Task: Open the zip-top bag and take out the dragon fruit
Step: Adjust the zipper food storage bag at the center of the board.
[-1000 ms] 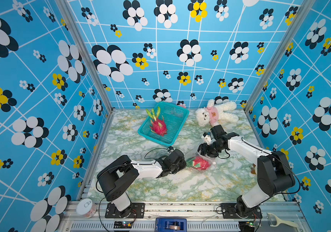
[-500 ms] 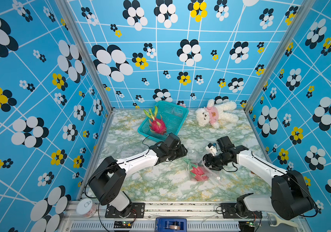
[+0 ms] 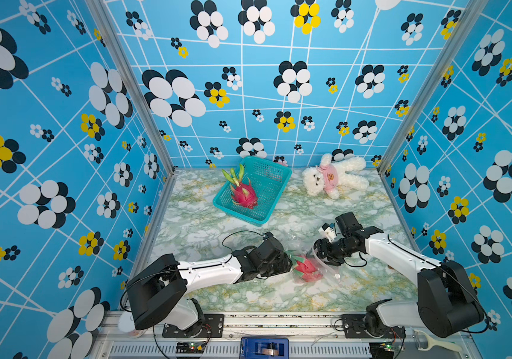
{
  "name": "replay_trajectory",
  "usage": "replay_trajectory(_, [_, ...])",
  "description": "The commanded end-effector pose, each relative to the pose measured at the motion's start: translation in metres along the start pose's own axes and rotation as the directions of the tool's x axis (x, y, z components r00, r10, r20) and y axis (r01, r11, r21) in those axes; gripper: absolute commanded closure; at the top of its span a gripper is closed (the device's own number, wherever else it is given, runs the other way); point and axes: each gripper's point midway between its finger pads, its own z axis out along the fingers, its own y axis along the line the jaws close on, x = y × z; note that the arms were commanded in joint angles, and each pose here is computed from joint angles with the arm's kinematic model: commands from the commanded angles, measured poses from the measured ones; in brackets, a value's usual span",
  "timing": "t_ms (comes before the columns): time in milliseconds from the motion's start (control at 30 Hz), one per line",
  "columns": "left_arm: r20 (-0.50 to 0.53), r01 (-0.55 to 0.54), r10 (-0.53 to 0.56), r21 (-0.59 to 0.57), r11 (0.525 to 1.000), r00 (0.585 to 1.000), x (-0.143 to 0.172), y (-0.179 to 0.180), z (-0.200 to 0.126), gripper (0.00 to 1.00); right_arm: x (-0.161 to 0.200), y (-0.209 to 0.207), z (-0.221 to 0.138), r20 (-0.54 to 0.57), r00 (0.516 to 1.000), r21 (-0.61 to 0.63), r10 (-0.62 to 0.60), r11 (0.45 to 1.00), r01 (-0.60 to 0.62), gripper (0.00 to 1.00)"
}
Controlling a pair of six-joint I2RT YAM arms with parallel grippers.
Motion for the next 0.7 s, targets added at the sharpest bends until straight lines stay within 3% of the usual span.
replay_trajectory(0, [0.044, 0.020, -0.021, 0.029, 0.999, 0.999, -0.006, -0.005, 0.001, 0.44, 0.006, -0.007, 0.002, -0.031, 0.999, 0.026, 0.029, 0.999, -0.028, 0.30])
replay_trajectory(367, [0.034, 0.038, -0.040, 0.058, 0.998, 0.999, -0.002, -0.008, 0.035, 0.56, 0.007, -0.009, 0.005, -0.045, 0.998, 0.028, 0.043, 0.999, -0.042, 0.31])
replay_trajectory(533, [0.041, 0.036, -0.039, 0.071, 0.997, 0.998, -0.004, -0.009, 0.042, 0.74, 0.009, -0.012, 0.007, -0.056, 0.997, 0.035, 0.051, 0.998, -0.050, 0.31])
replay_trajectory(667, [0.040, 0.029, -0.033, 0.108, 0.994, 0.999, -0.004, -0.016, 0.045, 1.00, 0.009, -0.011, 0.007, -0.059, 0.997, 0.032, 0.053, 0.998, -0.051, 0.30])
